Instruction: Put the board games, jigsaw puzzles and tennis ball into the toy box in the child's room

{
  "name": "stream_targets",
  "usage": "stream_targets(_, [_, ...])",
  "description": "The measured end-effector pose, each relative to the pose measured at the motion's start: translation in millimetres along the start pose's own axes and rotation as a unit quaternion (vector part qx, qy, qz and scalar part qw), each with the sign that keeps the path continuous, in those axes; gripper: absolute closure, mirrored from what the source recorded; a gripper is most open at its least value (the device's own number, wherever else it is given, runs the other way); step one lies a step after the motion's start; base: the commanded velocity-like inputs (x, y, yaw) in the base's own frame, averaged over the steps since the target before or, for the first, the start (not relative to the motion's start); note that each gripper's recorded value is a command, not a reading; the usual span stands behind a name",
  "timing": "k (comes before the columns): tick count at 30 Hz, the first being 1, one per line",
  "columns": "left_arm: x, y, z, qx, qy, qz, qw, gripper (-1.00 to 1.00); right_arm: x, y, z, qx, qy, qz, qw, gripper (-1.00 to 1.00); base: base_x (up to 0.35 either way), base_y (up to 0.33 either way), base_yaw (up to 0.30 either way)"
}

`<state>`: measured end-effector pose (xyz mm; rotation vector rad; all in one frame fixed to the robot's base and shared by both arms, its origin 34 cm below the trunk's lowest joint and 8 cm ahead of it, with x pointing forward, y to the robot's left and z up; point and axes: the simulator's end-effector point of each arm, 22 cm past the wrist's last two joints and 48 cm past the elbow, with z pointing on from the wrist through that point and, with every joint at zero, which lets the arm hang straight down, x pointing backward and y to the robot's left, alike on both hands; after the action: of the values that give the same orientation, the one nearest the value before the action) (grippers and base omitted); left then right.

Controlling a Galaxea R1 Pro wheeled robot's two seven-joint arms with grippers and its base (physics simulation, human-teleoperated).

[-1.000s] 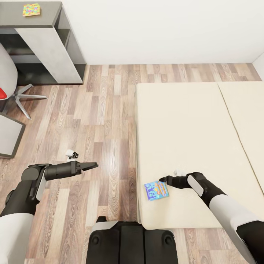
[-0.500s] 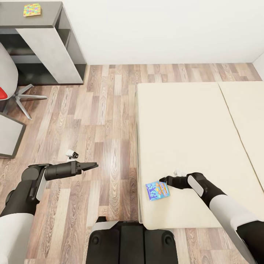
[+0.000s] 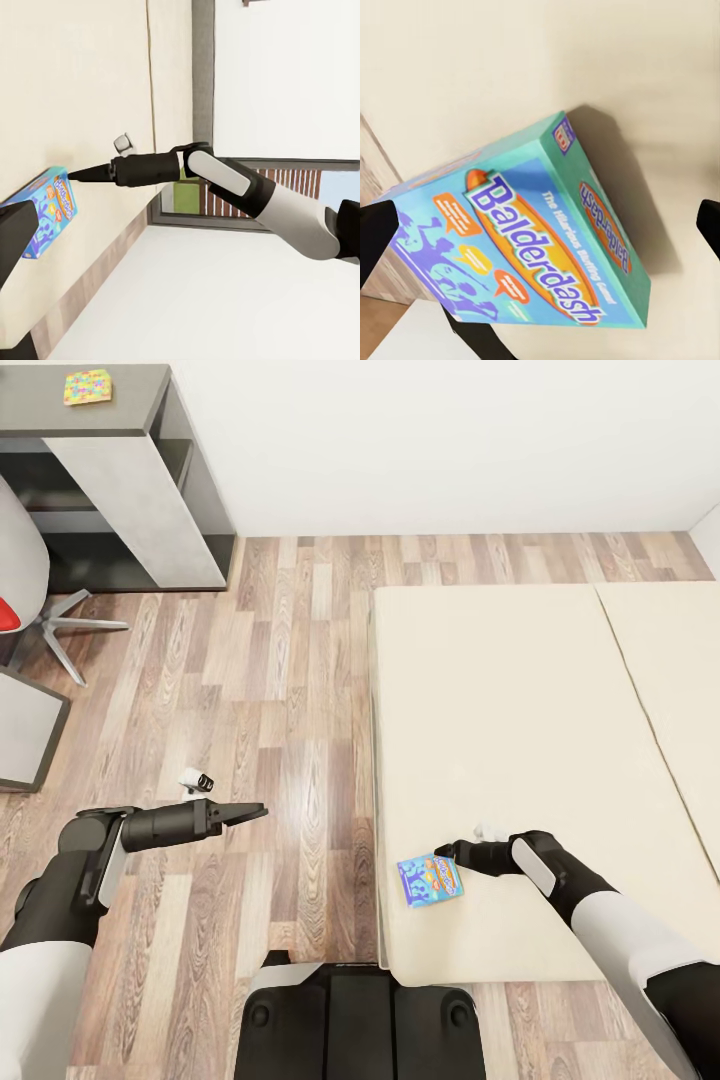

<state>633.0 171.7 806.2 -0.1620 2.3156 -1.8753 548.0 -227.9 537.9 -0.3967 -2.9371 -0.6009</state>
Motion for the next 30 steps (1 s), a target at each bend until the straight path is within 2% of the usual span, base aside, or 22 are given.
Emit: stream_targets(30, [0.0, 0.0, 0.0, 0.000, 0.000, 0.000, 1.0000, -1.00, 0.4, 0.0, 0.2, 0.000, 0.000, 0.000, 1.0000, -1.00, 0.000, 0.000, 0.000])
